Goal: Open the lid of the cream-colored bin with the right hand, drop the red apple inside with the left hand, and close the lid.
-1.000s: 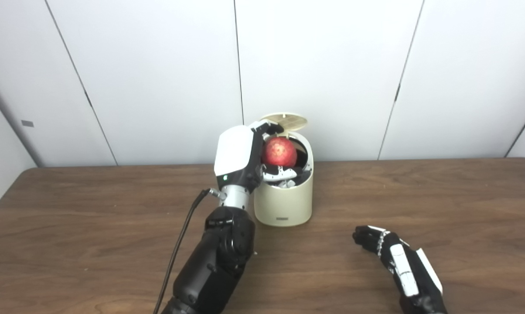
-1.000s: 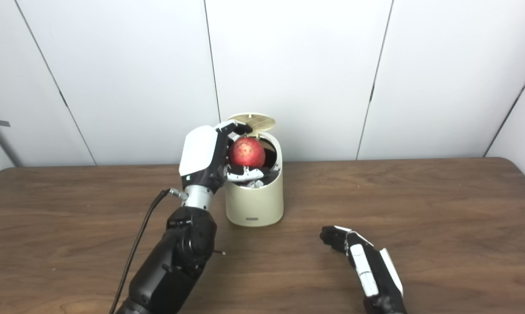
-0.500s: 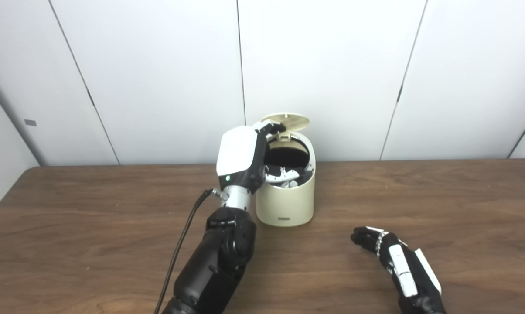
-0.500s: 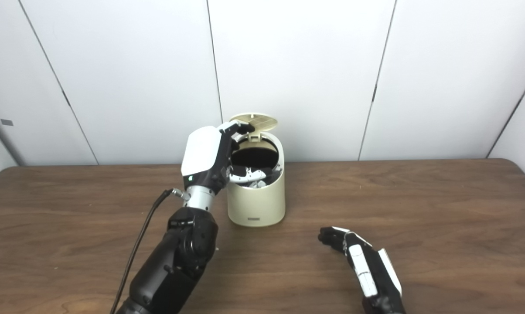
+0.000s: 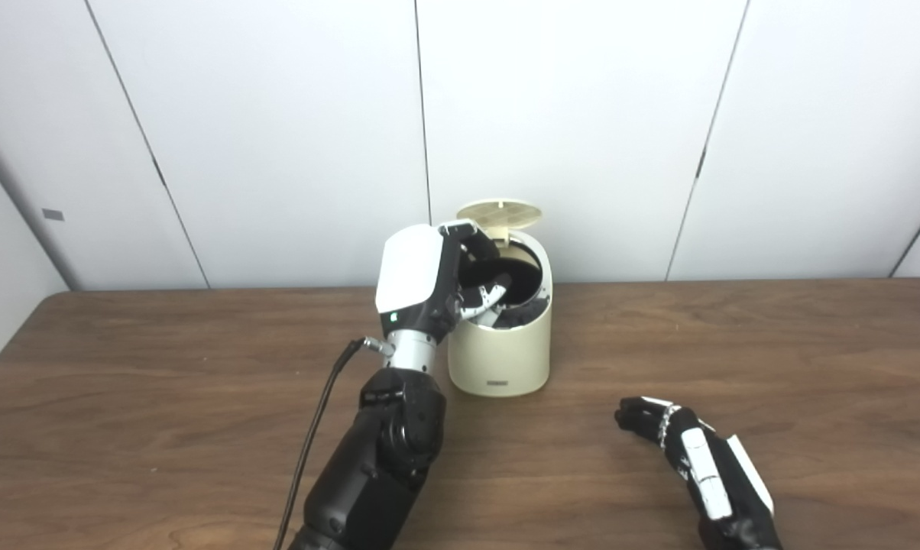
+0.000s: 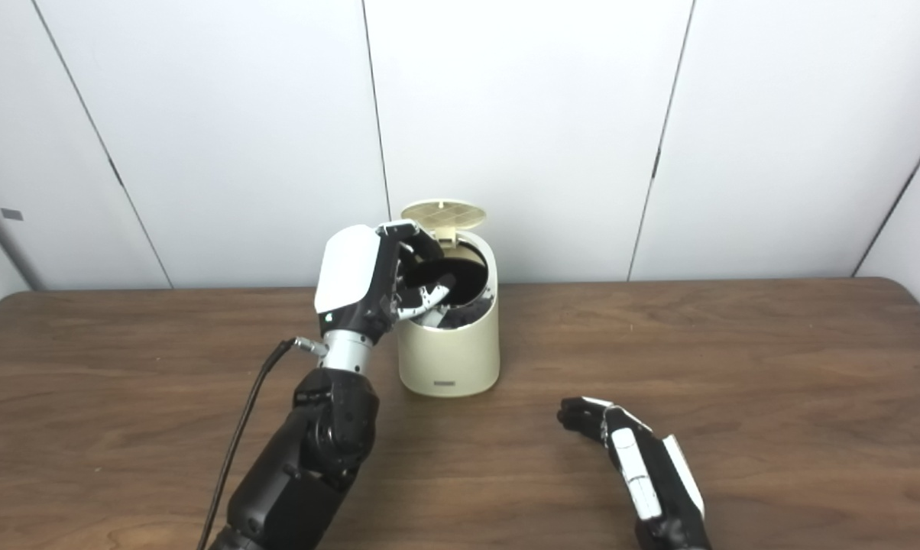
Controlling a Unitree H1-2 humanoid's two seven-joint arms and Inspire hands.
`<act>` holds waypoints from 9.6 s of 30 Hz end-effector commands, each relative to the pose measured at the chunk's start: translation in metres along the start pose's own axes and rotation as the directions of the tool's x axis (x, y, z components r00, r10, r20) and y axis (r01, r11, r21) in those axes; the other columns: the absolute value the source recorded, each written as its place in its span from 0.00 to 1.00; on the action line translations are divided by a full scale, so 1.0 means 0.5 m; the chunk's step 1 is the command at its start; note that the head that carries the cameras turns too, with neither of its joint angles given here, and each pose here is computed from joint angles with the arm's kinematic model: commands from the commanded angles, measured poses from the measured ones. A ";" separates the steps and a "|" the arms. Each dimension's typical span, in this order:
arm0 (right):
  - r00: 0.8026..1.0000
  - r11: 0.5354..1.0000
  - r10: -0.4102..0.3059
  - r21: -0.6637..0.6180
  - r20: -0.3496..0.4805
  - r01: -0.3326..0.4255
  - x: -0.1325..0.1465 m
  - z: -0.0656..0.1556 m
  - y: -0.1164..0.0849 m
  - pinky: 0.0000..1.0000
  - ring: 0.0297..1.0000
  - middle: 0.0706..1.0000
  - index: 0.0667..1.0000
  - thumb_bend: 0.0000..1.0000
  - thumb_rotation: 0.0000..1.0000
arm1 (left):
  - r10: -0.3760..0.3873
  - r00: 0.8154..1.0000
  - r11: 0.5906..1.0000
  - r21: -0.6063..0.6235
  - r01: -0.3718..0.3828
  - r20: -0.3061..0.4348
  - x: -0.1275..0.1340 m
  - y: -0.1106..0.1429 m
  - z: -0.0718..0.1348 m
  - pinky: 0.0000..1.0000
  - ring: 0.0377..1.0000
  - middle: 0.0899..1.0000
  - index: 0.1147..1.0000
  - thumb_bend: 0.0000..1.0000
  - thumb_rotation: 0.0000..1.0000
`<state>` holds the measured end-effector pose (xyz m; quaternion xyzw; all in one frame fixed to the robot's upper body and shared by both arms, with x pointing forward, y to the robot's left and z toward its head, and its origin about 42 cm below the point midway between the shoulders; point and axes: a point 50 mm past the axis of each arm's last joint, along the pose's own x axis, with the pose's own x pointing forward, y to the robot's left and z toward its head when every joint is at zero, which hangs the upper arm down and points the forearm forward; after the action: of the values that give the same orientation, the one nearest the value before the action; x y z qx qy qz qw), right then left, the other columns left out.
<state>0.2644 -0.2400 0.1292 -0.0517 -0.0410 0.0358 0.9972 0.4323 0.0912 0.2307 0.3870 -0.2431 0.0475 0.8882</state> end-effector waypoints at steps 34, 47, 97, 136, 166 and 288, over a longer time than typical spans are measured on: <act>0.997 0.999 -0.012 -0.031 0.070 0.014 0.013 0.027 -0.015 0.81 0.75 0.70 0.65 0.43 1.00 | 0.242 0.955 0.897 -0.336 -0.288 -0.173 -0.083 0.141 -0.038 0.34 0.43 0.47 0.41 0.48 0.00; 0.995 0.999 -0.040 0.029 0.097 0.037 0.021 0.043 -0.024 0.87 0.88 0.81 0.73 0.53 0.98 | -0.176 0.955 0.757 -0.653 -0.024 -0.239 -0.230 0.208 -0.096 0.54 0.62 0.69 0.69 0.44 0.54; 0.950 0.911 0.095 -0.411 0.298 0.038 0.385 0.359 0.025 0.84 0.89 0.88 0.80 0.50 0.97 | -0.225 0.886 0.627 -0.756 -0.186 -0.405 -0.493 0.107 -0.171 1.00 0.97 0.98 1.00 0.45 1.00; 0.920 0.752 0.283 -0.658 0.269 -0.039 0.396 0.385 0.086 0.94 1.00 0.98 0.64 0.47 1.00 | -0.240 0.892 0.658 -0.740 -0.140 -0.383 -0.487 0.078 -0.163 0.94 0.95 0.97 1.00 0.52 0.82; 0.888 0.396 0.381 -0.913 0.258 0.096 0.351 0.355 0.082 1.00 1.00 0.97 0.69 0.53 0.92 | -0.219 0.897 0.659 -0.736 -0.155 -0.385 -0.491 0.069 -0.143 0.93 0.95 0.97 0.96 0.45 0.78; 0.997 0.983 0.069 -0.171 0.044 -0.061 0.051 0.066 -0.079 1.00 1.00 1.00 0.98 0.61 1.00 | -0.221 0.917 0.698 -0.711 -0.090 -0.332 -0.487 0.155 -0.150 1.00 1.00 1.00 1.00 0.44 0.88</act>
<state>0.2851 -0.2743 0.1560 -0.1574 -0.0405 0.0659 0.9845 0.2298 0.2238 0.1177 0.0039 -0.0316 -0.0110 0.9994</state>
